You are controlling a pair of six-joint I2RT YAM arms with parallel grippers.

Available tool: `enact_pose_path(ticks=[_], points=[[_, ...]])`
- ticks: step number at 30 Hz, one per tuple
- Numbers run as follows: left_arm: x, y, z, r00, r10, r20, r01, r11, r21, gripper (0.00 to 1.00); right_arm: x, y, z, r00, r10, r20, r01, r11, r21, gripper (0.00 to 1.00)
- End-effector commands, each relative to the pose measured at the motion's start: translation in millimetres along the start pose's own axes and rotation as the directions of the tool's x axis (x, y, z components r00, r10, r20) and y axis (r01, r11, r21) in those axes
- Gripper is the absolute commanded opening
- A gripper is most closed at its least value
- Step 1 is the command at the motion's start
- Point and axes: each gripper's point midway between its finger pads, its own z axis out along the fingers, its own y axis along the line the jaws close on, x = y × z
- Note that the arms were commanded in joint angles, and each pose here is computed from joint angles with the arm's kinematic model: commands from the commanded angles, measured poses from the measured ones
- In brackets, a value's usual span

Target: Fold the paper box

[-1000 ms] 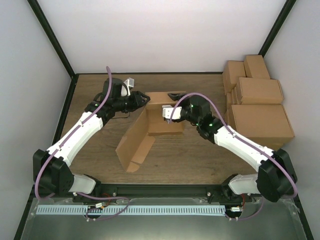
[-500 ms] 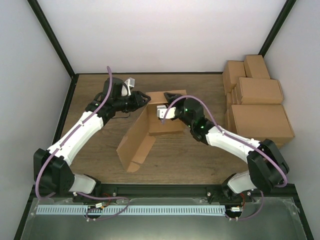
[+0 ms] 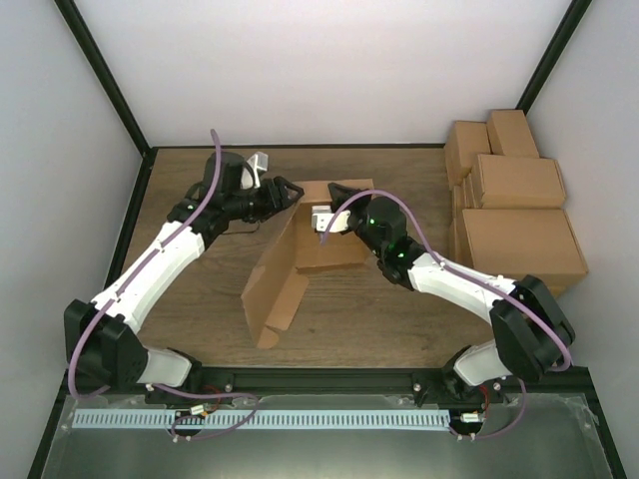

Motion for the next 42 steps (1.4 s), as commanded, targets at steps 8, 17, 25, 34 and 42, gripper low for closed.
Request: enact_pose_path(ticks=[8, 17, 25, 34, 42], points=[[-56.8, -106.0, -144.0, 0.912, 0.168, 0.375, -0.196, 0.980, 0.038, 0.80, -1.9, -48.5, 1.8, 0.978, 0.210, -0.010, -0.210, 0.977, 0.029, 0.01], [-54.2, -126.6, -271.4, 0.743, 0.232, 0.628, -0.245, 0.967, -0.068, 0.86, 47.4, -98.5, 33.0, 0.654, 0.745, -0.128, -0.748, 0.663, 0.039, 0.01], [-37.6, -112.7, -280.2, 0.764, 0.253, 0.594, -0.231, 0.966, -0.115, 0.88, 101.2, -51.4, 35.4, 0.024, 0.912, -0.409, -0.987, 0.086, 0.134, 0.01], [4.7, -58.2, -207.2, 0.912, 0.254, 0.321, -0.213, 0.964, -0.159, 0.87, 67.8, 112.9, -13.5, -0.373, 0.665, -0.647, -0.920, -0.357, 0.163, 0.02], [63.8, 39.0, -122.1, 0.980, 0.091, 0.174, -0.063, 0.985, -0.162, 0.83, 75.0, 204.8, -56.6, -0.423, 0.547, -0.723, -0.904, -0.308, 0.295, 0.01]])
